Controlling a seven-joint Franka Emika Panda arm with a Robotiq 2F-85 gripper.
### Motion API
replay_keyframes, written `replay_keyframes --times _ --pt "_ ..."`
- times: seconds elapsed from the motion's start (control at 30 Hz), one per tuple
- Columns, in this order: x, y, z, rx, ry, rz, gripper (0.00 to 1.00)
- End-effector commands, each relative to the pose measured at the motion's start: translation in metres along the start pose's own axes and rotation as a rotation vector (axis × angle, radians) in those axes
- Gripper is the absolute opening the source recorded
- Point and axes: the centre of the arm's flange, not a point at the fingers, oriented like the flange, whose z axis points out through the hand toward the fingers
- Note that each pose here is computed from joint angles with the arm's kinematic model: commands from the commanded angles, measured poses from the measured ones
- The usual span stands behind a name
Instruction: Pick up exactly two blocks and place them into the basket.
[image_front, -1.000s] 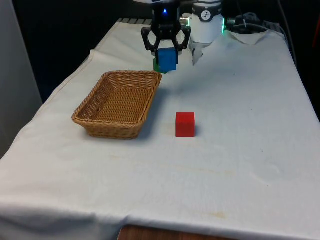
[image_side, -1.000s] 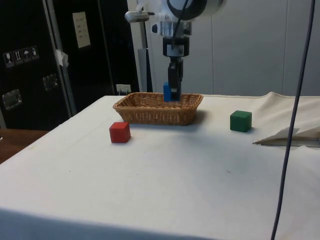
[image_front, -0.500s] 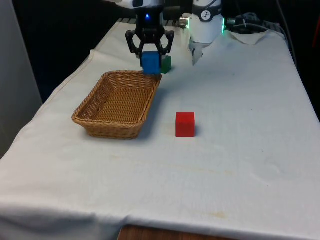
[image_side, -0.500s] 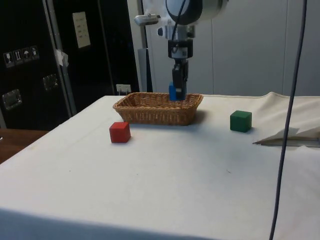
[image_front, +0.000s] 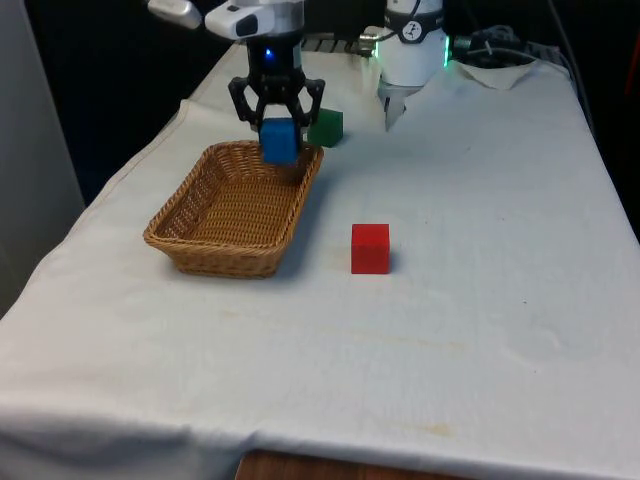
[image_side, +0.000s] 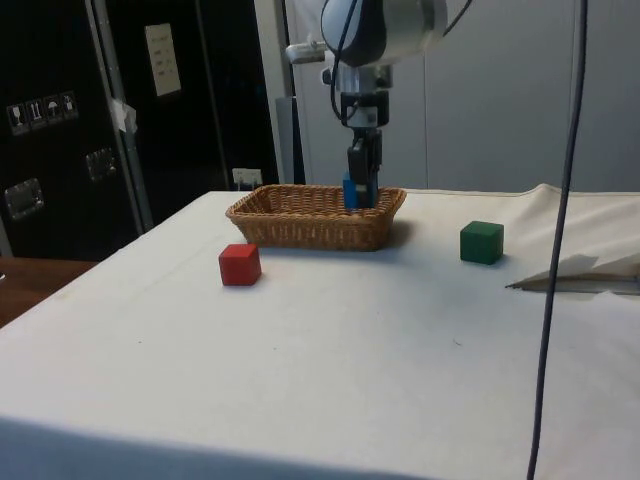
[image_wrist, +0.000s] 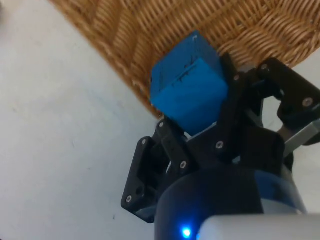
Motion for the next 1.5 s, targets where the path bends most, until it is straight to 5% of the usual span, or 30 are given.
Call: replay_keyframes --times 0.0,0.67,1.13,1.27,1.3,1.47 --pt "0.001 0.002 0.000 0.008 0.012 0.006 0.03" --pt "0.007 0.017 0.034 0.011 0.007 0.070 0.03" --pt "0.010 0.027 0.018 0.014 0.029 0.086 0.03" --pt "0.011 0.027 0.017 0.014 0.033 0.085 0.29" --pt "0.011 0.028 0.018 0.014 0.030 0.087 0.29" --pt "0.012 0.028 0.018 0.014 0.031 0.087 0.88"
